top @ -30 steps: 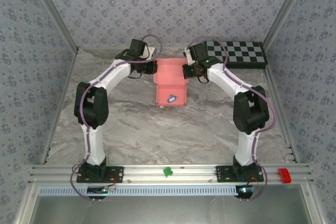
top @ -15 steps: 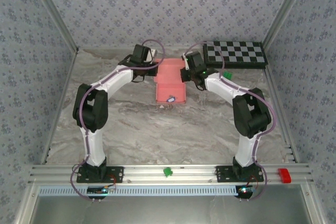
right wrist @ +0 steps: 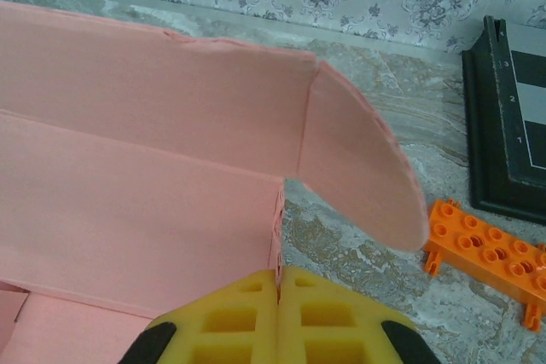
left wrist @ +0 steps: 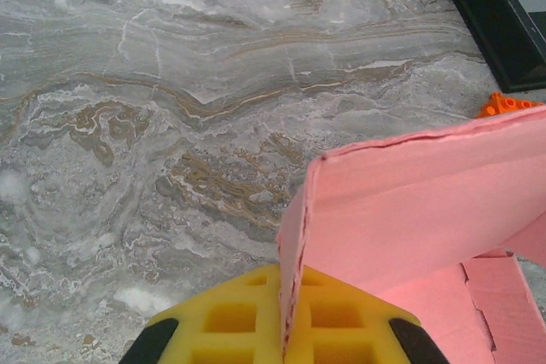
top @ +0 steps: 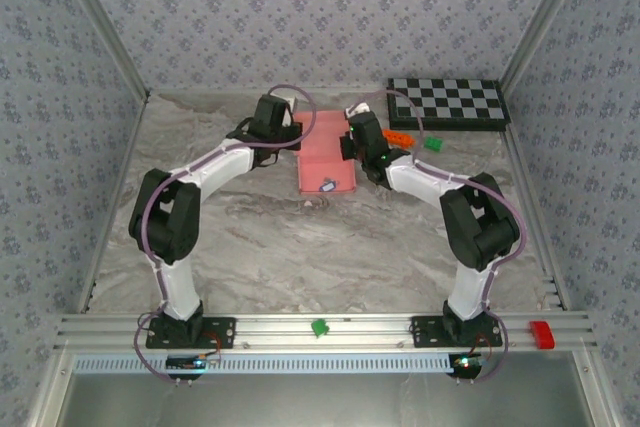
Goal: Fold the paper box
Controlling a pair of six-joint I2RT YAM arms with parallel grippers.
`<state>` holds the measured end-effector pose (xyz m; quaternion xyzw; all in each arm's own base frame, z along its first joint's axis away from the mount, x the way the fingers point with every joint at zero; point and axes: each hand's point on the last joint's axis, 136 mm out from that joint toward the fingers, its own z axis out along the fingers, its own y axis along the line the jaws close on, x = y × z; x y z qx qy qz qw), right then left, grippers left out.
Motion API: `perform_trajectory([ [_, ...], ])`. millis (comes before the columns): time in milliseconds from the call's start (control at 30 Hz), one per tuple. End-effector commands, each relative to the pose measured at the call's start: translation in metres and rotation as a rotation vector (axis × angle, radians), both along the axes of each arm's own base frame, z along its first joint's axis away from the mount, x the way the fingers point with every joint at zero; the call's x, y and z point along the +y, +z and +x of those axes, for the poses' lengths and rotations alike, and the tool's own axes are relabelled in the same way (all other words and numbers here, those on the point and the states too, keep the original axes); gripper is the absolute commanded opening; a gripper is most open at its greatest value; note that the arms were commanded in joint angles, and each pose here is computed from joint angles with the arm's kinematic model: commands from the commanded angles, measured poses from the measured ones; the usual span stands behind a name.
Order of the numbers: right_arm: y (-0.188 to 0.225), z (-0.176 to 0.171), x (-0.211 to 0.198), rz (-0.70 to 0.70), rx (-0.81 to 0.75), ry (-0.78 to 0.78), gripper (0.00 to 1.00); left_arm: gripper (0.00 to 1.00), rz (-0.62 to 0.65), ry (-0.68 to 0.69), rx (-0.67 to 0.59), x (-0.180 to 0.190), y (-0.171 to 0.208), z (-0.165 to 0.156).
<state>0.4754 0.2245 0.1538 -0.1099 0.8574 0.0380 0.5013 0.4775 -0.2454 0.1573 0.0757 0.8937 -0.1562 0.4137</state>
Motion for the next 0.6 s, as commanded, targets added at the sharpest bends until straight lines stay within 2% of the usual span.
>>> perform_trajectory([
  [0, 0.0226, -0.0002, -0.0045, 0.043, -0.087, -0.054, 0.00, 0.05, -0.051, 0.038, -0.064, 0.0008, 0.0235, 0.0022],
  [567, 0.0175, -0.0094, -0.0043, 0.073, -0.119, -0.118, 0.00, 0.14, -0.092, 0.046, -0.044, -0.0047, 0.0145, -0.0052],
])
